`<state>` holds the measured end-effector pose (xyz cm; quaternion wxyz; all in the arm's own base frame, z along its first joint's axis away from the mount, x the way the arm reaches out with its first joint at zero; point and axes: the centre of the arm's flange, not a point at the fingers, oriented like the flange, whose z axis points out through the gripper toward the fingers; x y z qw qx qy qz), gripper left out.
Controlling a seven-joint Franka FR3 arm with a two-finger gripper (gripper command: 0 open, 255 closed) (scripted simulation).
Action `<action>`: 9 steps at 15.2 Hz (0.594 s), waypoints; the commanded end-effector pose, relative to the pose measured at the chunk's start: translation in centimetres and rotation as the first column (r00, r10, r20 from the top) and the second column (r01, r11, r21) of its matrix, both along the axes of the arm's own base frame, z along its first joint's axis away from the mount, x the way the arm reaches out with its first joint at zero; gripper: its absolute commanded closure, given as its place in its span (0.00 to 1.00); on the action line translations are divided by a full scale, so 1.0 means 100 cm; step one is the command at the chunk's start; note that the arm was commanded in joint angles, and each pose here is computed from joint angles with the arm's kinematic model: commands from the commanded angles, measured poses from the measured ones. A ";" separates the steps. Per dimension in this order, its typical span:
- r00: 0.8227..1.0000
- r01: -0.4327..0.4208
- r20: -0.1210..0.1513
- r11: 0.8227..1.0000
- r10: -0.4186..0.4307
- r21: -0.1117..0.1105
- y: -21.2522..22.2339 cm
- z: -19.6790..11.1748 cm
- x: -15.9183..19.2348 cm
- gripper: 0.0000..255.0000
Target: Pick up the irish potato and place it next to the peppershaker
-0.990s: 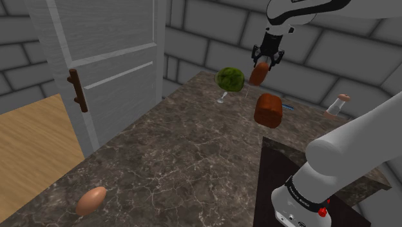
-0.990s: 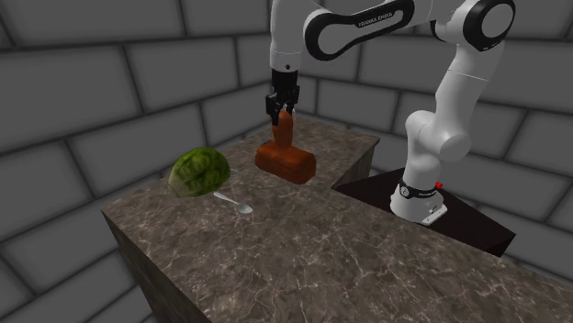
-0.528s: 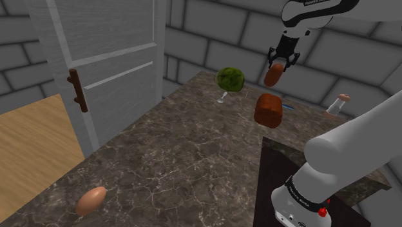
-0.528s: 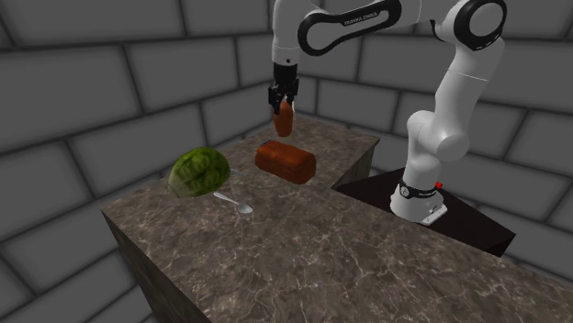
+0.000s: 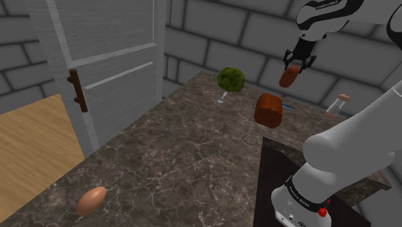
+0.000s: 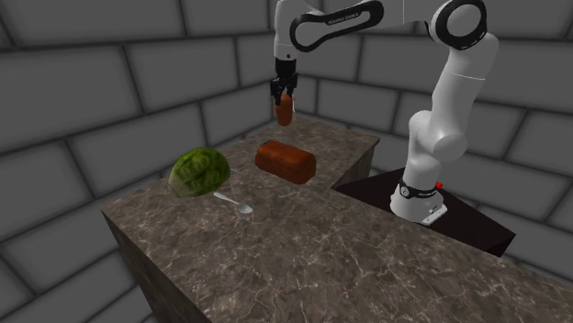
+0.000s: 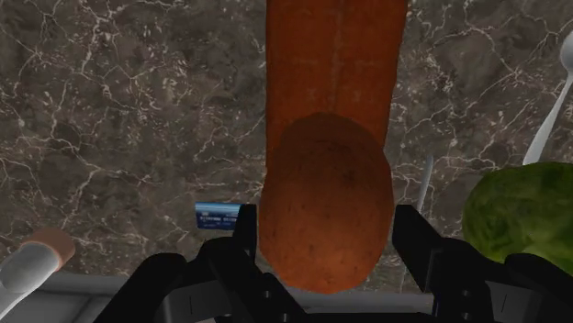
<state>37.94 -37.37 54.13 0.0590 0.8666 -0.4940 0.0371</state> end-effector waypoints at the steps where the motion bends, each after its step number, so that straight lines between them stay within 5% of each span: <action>1: 1.000 -0.002 0.000 1.000 0.002 -0.001 -0.023 0.000 -0.008 1.00; 9: 1.000 -0.002 0.000 1.000 0.002 -0.001 -0.119 0.000 -0.051 1.00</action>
